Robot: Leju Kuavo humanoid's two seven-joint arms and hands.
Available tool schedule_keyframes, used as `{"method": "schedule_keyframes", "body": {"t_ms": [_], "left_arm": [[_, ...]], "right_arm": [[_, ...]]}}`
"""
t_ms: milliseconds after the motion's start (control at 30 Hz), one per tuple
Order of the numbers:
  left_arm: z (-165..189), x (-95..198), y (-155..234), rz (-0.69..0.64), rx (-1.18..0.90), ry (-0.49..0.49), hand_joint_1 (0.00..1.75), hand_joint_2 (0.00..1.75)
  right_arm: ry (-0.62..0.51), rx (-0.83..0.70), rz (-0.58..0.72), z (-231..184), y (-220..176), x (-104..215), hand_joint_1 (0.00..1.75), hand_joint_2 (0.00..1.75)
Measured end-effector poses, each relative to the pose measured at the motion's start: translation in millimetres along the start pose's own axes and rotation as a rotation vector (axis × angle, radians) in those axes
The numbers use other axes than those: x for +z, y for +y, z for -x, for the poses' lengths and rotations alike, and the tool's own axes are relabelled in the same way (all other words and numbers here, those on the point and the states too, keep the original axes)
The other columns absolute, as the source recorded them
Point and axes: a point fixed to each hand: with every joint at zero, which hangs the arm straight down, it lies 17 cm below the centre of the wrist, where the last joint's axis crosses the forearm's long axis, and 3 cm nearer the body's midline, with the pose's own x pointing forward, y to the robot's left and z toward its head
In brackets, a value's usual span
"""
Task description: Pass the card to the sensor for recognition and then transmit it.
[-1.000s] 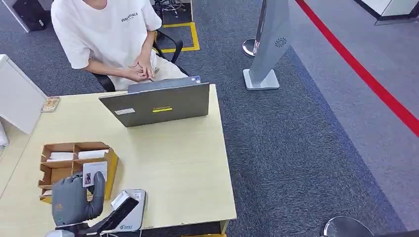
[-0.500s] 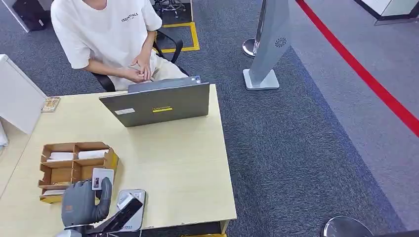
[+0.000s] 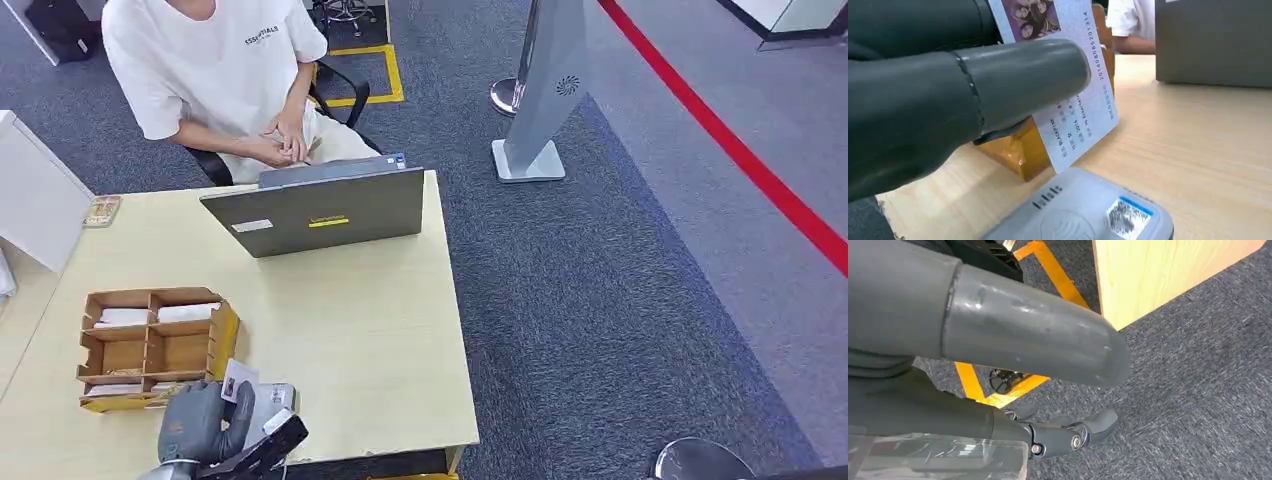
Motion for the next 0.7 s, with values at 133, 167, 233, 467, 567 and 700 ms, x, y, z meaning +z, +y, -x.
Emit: {"method": "schedule_keyframes", "body": {"t_ms": [133,167,233,467,567,700], "left_arm": [[0,1,-13,0.047,-0.008,-0.001,1.75,0.0],[0,2,-16,0.057,-0.008,-0.001,1.75,0.0],[1,4,-21,0.073,-0.007,0.003,1.75,0.0],[1,7,-35,0.119,-0.015,-0.002,1.75,0.0],[0,7,-37,0.128,-0.02,-0.008,1.75,0.0],[2,7,-40,0.14,-0.026,-0.002,1.75,0.0]], "right_arm": [[0.0,0.008,-0.004,-1,1,0,0.0,0.0],[0.0,0.01,-0.005,-1,1,0,0.0,0.0],[-0.001,0.009,-0.005,-2,1,-1,0.0,0.0],[-0.002,0.01,-0.008,-3,3,-2,0.0,0.0],[-0.002,0.008,-0.008,-3,3,-2,0.0,0.0],[-0.001,0.008,-0.007,-3,3,-2,0.0,0.0]]}}
